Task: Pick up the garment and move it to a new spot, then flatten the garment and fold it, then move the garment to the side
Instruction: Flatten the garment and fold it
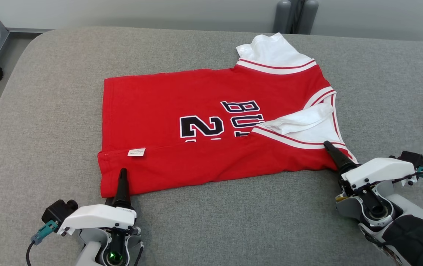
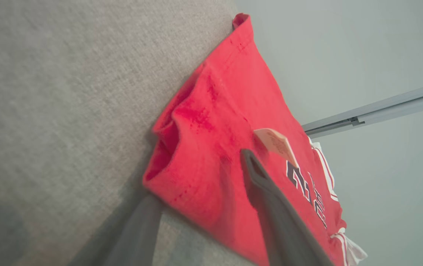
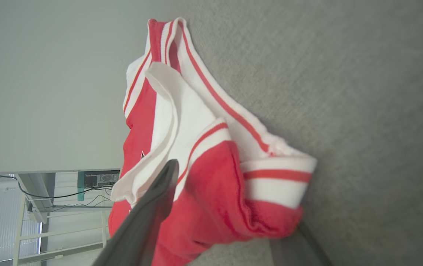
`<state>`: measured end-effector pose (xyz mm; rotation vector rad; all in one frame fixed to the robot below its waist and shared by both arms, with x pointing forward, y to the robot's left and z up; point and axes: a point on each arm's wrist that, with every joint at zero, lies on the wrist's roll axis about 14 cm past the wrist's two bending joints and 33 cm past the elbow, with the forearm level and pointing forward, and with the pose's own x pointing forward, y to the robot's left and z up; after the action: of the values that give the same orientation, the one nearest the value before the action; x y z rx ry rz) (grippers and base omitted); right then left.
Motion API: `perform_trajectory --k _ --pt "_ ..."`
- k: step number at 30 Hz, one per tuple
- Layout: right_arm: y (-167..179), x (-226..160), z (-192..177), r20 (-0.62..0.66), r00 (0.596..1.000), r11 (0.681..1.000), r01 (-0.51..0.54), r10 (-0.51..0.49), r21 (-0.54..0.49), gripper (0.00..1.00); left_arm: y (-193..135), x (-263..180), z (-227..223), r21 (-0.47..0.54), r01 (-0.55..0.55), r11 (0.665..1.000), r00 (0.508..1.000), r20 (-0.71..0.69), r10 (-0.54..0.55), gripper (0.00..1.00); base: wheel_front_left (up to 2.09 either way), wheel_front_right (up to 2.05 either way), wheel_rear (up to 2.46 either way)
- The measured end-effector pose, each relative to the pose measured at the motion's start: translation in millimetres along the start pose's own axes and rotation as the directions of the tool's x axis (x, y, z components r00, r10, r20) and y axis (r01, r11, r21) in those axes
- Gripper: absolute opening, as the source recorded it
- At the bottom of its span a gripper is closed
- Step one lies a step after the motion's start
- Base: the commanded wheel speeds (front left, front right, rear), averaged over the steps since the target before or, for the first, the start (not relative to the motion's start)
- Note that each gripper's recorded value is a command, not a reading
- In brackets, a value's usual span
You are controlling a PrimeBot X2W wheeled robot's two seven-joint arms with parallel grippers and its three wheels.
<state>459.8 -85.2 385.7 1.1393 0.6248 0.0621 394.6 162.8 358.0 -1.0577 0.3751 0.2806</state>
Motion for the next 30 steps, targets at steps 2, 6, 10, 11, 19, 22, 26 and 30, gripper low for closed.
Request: perform_trajectory --k 2,6,10,11,19,22,26,30 --pt "3 0 0 -0.002 1.000 1.000 -0.007 0.007 -0.009 0.00 -1 0 0 0.010 0.004 1.000 1.000 0.000 -0.004 0.00 0.00 0.00 0.00" --pt "5 -2 -3 -0.008 1.000 1.000 -0.012 0.012 -0.020 0.00 -2 -1 -1 0.030 0.008 1.000 1.000 -0.005 -0.008 0.00 0.00 0.00 0.00" --pt "6 -4 -4 -0.011 1.000 1.000 -0.015 0.015 -0.026 0.00 -3 -2 1 0.063 0.016 0.998 1.000 -0.001 -0.016 0.00 0.00 0.00 0.00" --pt "7 -5 -5 -0.013 1.000 0.999 -0.017 0.017 -0.027 0.00 -4 -2 3 0.069 0.018 0.997 1.000 0.002 -0.018 0.00 0.00 0.00 0.00" --pt "11 -11 -5 -0.013 1.000 0.998 -0.029 0.028 -0.048 0.00 -8 -4 9 0.103 0.035 0.994 0.999 0.019 -0.037 0.00 0.00 0.00 0.00" --pt "13 -14 -6 -0.017 0.999 0.998 -0.034 0.033 -0.061 0.00 -7 -8 10 0.108 0.034 0.994 0.999 0.022 -0.037 0.00 0.00 0.00 0.00" --pt "14 -18 -6 -0.022 0.999 0.996 -0.036 0.034 -0.082 0.00 -9 -11 12 0.115 0.042 0.992 0.999 0.030 -0.046 0.00 0.00 0.00 0.00" --pt "14 -22 4 -0.009 1.000 0.994 -0.030 0.029 -0.102 0.00 -12 -14 14 0.135 0.055 0.989 0.998 0.036 -0.060 0.00 0.00 0.00 0.00"
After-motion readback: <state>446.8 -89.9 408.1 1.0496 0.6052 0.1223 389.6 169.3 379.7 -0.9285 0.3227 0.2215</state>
